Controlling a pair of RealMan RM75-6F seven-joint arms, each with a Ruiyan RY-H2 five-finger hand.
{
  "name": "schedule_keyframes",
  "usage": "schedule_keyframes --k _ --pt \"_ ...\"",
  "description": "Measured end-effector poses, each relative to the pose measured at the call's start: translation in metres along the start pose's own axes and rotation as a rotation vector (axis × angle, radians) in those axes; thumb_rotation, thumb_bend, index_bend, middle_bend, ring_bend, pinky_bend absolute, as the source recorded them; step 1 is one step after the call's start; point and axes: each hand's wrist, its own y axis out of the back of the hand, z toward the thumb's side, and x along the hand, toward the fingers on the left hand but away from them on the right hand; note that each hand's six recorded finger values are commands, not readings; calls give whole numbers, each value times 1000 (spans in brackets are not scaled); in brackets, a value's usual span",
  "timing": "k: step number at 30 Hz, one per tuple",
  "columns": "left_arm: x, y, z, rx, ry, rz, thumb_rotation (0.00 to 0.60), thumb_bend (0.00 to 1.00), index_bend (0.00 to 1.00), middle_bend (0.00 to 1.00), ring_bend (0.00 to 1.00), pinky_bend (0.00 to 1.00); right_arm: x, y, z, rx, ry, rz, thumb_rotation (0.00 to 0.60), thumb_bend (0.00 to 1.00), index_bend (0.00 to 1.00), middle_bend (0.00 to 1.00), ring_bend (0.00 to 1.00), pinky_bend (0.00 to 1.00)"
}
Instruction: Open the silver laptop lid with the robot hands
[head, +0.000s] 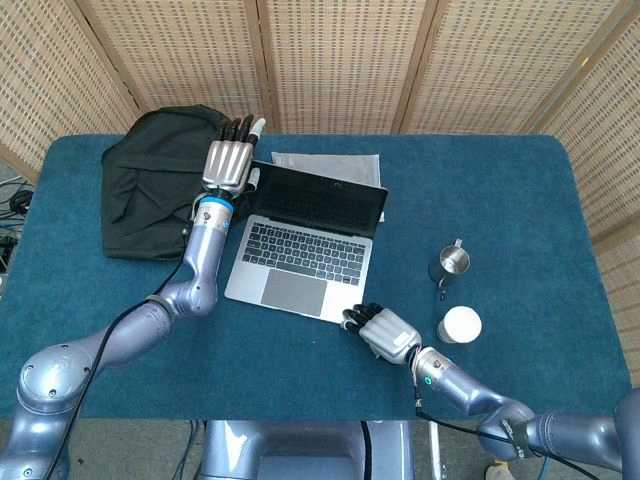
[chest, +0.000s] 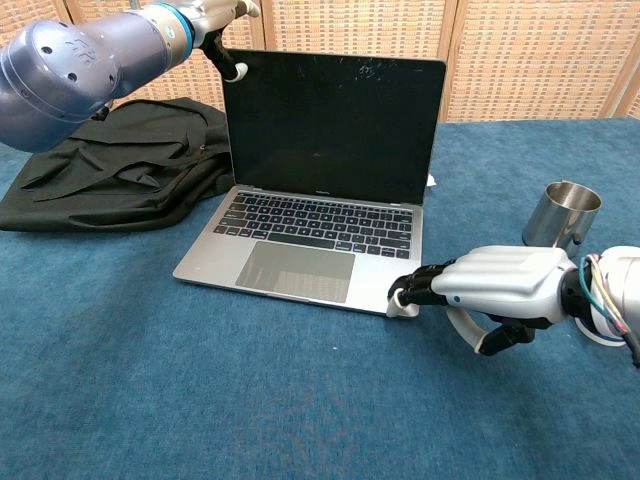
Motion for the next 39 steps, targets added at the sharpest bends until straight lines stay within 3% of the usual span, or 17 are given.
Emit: schedule_keyframes --k 9,18,19,22,24,26,28,31,36,39 --pt "-4 10 -1 -17 -5 25 600 480 0 0 0 0 5 14 -3 -15 -8 -44 600 1000 120 76 43 137" --pt "-28 38 -2 -84 -69 73 600 455 0 0 0 0 33 58 -14 -51 -45 -184 600 1000 120 76 44 137" --pt "-32 43 -4 -92 -76 82 600 423 0 0 0 0 39 65 -19 -53 -59 -210 600 1000 120 76 44 137" --pt "-47 63 -15 -116 -98 118 600 72 0 0 0 0 60 79 -35 -57 -106 -279 600 1000 120 76 41 137" --pt "-60 78 -29 -127 -110 147 600 0 0 0 0 0 74 85 -47 -63 -141 -322 600 985 120 76 29 137" --pt "-74 90 -46 -128 -114 172 600 0 0 0 0 0 91 90 -60 -76 -185 -375 600 856 120 73 11 137" --pt "-92 100 -70 -118 -111 200 600 0 0 0 0 0 109 92 -77 -94 -238 -432 600 566 120 61 0 135" --pt "-120 103 -105 -105 -95 230 600 0 0 0 0 0 138 91 -105 -137 -327 -517 600 260 119 20 0 91" --pt "-178 79 -155 -142 -26 227 600 0 0 0 0 0 190 78 -153 -211 -503 -652 600 43 99 0 0 25" --pt "-219 55 -182 -152 37 188 600 0 0 0 0 0 218 64 -165 -263 -587 -713 600 0 70 0 0 10"
